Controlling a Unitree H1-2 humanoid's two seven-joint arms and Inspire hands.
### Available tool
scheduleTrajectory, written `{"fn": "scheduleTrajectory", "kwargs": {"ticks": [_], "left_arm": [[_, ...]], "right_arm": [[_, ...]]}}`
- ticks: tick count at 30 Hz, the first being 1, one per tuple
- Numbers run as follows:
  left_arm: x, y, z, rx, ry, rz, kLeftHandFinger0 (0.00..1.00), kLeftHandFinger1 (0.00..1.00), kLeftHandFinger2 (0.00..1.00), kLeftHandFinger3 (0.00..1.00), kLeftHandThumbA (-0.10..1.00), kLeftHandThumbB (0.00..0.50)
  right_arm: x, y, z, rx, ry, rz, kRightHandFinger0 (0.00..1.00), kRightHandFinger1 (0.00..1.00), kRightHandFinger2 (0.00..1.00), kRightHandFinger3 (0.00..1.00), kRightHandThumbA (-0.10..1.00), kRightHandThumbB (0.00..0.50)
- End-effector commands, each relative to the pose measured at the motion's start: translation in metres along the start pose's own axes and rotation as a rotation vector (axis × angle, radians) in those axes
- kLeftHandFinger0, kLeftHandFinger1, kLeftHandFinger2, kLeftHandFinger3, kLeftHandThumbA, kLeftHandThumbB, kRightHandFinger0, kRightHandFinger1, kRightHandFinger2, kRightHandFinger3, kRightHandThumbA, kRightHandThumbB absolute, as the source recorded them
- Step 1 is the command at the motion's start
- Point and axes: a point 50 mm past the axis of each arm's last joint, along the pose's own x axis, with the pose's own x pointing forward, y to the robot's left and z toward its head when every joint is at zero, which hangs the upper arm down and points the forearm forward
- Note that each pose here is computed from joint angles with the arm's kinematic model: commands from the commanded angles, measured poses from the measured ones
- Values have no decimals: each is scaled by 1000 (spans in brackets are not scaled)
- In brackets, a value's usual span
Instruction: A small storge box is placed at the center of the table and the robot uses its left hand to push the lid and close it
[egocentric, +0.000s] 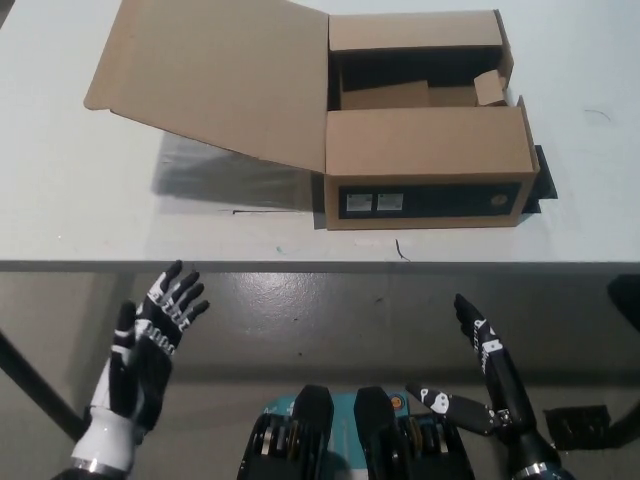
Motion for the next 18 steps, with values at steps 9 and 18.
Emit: {"fn": "scheduleTrajectory", "kwargs": {"ticks": [9, 18], "left_arm": [[65, 18, 29, -745, -51, -151, 1000, 1000, 1000, 1000, 1000, 383], [74, 24, 25, -789, -33, -159, 1000, 1000, 1000, 1000, 1000, 377]], "right_arm": [[8, 0, 15, -9, -119, -25, 1000, 1000, 1000, 1000, 1000, 343], [6, 2, 12, -10, -110, -30, 1000, 1000, 1000, 1000, 1000, 327]]}}
